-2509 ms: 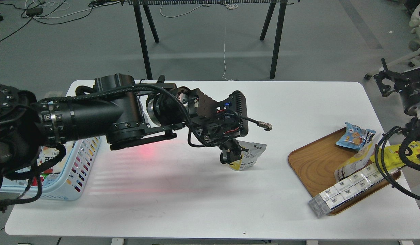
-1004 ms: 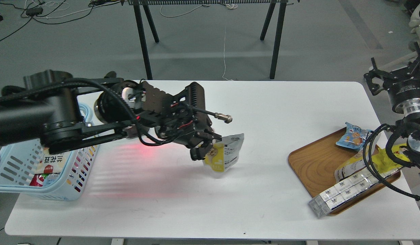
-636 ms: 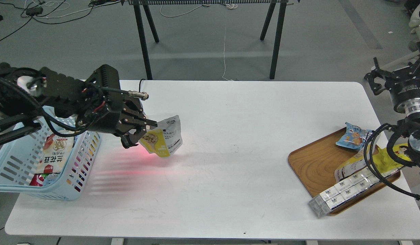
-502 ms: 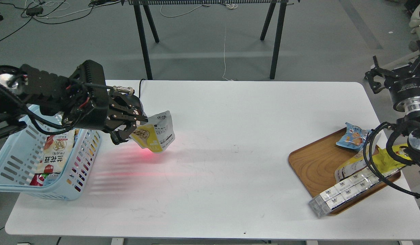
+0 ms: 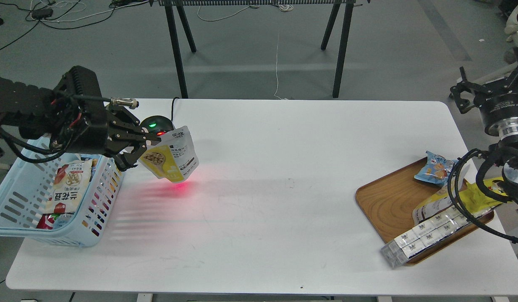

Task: Scan snack and place in basket
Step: 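Hold the pouch in front of the barcode scanner with the left gripper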

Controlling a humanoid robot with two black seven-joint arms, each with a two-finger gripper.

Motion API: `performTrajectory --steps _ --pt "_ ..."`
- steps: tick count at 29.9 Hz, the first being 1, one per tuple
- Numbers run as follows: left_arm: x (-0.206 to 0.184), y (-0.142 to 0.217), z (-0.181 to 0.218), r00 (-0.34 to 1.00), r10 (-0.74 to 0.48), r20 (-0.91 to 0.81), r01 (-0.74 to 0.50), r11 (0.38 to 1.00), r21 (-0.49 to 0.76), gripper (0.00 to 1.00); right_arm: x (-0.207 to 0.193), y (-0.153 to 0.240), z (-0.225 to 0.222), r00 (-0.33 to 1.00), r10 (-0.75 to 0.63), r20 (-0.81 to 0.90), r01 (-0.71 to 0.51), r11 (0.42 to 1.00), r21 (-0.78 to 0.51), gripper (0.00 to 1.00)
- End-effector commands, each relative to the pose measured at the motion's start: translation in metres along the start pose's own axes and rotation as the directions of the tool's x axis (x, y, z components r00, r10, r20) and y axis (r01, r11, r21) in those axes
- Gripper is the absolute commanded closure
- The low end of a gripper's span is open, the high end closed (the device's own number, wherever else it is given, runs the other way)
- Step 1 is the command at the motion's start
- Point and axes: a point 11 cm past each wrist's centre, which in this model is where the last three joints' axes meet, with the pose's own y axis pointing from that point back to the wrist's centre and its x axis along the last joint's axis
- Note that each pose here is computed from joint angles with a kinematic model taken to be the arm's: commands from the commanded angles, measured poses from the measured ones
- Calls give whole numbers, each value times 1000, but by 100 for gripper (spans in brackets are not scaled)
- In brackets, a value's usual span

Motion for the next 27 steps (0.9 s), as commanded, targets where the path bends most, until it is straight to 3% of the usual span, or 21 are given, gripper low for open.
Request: performTrajectory --steps 1,27 --pt "-2 -1 -1 1000 -5 -7 5 1000 1 100 0 0 1 1000 0 1 0 1000 -1 2" --pt "-9 -11 7 1000 -15 -21 15 999 -29 100 -1 0 4 1000 -1 4 1 1000 -4 2"
